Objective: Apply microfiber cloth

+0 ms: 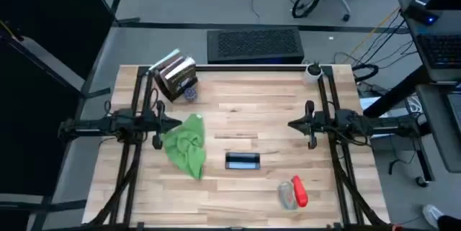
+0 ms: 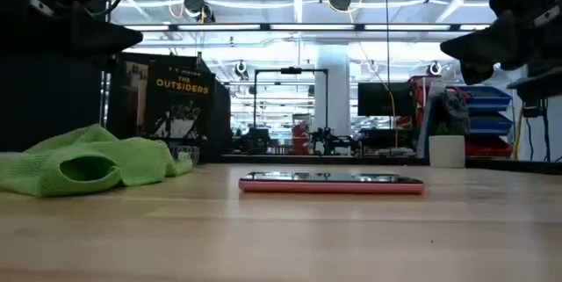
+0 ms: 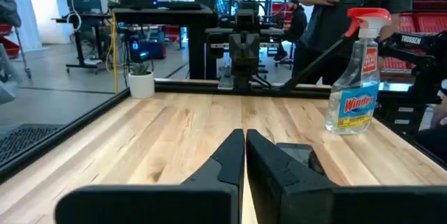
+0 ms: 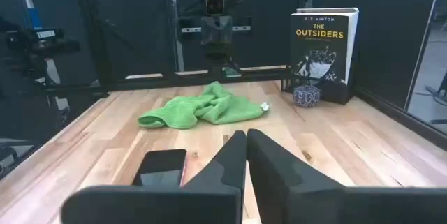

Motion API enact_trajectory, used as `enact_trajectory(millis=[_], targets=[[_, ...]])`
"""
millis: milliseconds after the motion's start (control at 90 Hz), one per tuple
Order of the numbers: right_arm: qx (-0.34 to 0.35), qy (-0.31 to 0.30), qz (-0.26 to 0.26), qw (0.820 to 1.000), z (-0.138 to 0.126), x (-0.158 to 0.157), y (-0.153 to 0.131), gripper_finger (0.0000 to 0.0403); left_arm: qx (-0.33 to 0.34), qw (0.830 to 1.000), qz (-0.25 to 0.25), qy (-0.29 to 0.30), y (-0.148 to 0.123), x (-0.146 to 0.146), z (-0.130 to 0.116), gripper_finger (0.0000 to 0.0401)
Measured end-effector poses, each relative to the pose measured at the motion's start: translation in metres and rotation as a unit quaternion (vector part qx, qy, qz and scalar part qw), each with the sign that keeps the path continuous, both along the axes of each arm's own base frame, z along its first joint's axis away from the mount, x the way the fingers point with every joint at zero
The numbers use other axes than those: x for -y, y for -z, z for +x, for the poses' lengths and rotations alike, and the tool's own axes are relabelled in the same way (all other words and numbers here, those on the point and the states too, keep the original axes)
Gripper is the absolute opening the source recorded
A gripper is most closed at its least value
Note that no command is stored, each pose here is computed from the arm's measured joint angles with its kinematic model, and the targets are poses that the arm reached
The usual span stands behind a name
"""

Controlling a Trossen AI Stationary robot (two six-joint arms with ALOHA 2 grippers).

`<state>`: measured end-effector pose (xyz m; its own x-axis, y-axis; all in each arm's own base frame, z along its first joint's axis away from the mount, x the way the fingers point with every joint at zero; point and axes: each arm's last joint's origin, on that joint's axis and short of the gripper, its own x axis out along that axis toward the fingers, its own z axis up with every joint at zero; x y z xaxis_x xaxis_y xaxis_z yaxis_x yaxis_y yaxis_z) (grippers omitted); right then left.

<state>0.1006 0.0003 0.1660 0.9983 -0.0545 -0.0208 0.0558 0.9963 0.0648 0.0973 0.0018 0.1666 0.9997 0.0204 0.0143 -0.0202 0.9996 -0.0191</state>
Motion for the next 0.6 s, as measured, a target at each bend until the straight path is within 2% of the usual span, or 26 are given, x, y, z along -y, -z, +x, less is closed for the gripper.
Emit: enact_trajectory(millis=[600], targets=[[0.000, 0.000, 0.000, 1.000, 0.0000, 0.0000, 0.0000, 0.0000, 0.000, 1.000, 0.000, 0.000, 0.0000, 0.0000, 0.0000, 0.0000]])
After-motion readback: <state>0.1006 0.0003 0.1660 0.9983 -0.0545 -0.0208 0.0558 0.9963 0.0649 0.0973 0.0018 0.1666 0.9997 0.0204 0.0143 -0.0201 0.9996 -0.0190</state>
